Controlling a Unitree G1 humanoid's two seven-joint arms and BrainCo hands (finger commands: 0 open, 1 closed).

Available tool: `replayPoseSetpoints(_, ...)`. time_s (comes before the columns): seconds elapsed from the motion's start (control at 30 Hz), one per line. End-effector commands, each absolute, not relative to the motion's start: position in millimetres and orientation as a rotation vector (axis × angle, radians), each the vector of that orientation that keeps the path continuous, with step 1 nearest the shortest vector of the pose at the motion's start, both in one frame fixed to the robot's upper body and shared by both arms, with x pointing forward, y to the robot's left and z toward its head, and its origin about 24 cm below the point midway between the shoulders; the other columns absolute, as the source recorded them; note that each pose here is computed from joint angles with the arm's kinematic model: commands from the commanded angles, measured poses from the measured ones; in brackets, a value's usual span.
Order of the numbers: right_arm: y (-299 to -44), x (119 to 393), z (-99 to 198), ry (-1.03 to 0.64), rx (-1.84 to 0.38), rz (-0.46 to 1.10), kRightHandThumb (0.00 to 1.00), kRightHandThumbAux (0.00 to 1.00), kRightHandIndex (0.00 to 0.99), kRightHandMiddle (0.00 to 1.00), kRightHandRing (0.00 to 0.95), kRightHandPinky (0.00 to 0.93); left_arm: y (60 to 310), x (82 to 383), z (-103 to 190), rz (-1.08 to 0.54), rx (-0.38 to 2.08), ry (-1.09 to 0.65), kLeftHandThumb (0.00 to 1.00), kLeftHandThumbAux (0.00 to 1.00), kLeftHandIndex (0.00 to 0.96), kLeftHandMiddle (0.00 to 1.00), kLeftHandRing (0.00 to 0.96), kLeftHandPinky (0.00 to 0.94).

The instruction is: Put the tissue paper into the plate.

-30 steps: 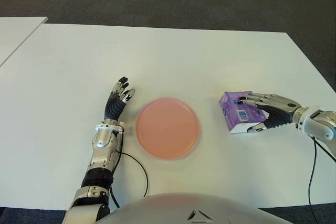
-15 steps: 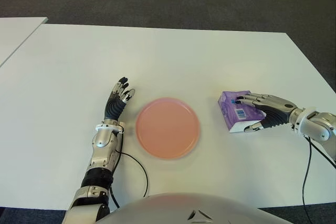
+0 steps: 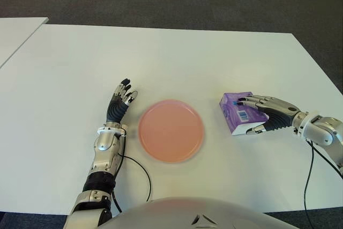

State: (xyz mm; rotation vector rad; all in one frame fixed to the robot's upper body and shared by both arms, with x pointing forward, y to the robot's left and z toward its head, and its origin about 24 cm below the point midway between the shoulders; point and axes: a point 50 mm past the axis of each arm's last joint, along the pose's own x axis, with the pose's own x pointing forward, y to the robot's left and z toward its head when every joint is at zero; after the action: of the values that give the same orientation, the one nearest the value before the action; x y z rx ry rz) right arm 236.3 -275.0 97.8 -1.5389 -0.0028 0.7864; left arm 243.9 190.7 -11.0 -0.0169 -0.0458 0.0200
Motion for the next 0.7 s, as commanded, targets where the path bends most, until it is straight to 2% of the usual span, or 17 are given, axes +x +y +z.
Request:
replayPoseSetpoints(0.03, -268.2, 227.3, 76.9, 0.036, -1.502, 0.880, 0.112, 0.351, 0.000, 0.000, 0.000, 0.000, 188.7, 231.7, -27.3, 0.012, -0.031, 0.038, 0.000, 0.534, 0.000, 0.000, 0.000, 0.000)
replayPoseSetpoints(0.33, -255.4, 217.6, 59.0, -0.007, -1.531, 0.911, 0.109, 0.364, 0.000, 0.000, 0.000, 0.000, 188.4, 230.8, -27.0, 0.016, -0.031, 0.042, 0.000, 0.540, 0.000, 0.000, 0.000, 0.000)
replayPoseSetpoints(0.43, -255.5, 216.6, 57.5, -0.026, -1.570, 0.911, 0.107, 0.369, 0.000, 0.000, 0.000, 0.000, 188.2, 230.3, -26.7, 0.018, -0.030, 0.042, 0.000, 0.542, 0.000, 0.000, 0.000, 0.000)
replayPoseSetpoints(0.57, -258.1, 211.9, 36.0, -0.032, -1.646, 0.911, 0.104, 0.371, 0.000, 0.000, 0.000, 0.000, 188.0, 229.4, -26.0, 0.020, -0.030, 0.040, 0.000, 0.542, 0.000, 0.000, 0.000, 0.000)
replayPoseSetpoints(0.7, -259.9, 210.2, 29.4, -0.057, -1.699, 0.895, 0.100, 0.382, 0.000, 0.000, 0.000, 0.000, 188.0, 228.6, -25.2, 0.017, -0.033, 0.037, 0.000, 0.539, 0.000, 0.000, 0.000, 0.000)
